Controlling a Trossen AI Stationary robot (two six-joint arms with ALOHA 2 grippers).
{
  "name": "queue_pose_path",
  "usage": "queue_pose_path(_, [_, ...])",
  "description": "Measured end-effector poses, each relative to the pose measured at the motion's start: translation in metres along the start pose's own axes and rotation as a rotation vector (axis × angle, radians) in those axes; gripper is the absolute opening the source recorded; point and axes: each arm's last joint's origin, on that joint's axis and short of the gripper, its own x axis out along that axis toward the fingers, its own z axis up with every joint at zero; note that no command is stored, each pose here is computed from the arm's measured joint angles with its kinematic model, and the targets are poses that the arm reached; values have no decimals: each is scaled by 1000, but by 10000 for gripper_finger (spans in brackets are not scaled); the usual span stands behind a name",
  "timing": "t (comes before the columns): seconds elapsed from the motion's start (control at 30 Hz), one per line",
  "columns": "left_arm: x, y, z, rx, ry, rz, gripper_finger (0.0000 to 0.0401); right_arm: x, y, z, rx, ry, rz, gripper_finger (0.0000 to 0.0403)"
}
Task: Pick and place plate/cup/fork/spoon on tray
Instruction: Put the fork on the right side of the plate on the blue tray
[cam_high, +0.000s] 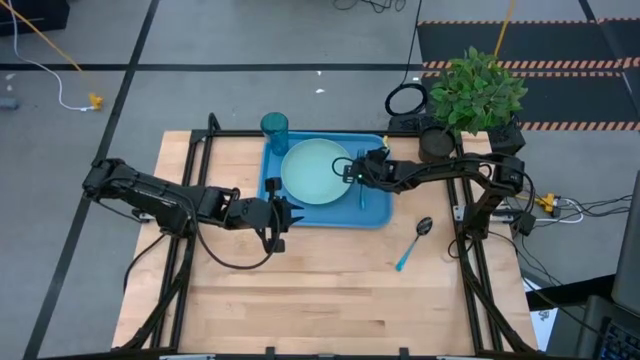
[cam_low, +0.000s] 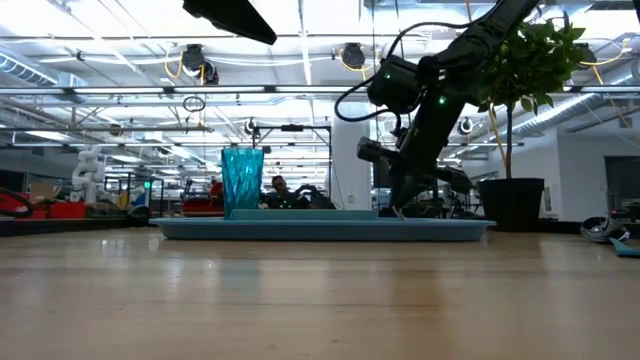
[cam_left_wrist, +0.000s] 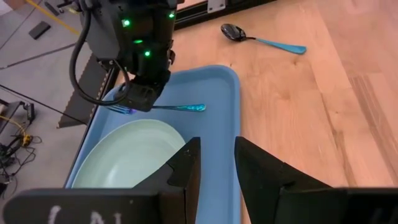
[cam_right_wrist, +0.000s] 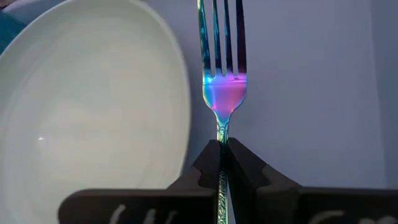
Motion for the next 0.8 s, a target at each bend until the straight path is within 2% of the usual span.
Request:
queue_pose_path(0.3, [0, 0, 0, 1, -1, 0, 102, 1, 0, 1, -5, -3, 1, 1])
queue_pose_path(0.6, [0, 0, 1, 1, -6, 0, 102, 29, -5, -2, -5, 58, -11, 2])
queue_pose_path(0.8, [0, 0, 1, 0, -7, 0, 102, 40, -4, -4, 15, 48, 2, 2])
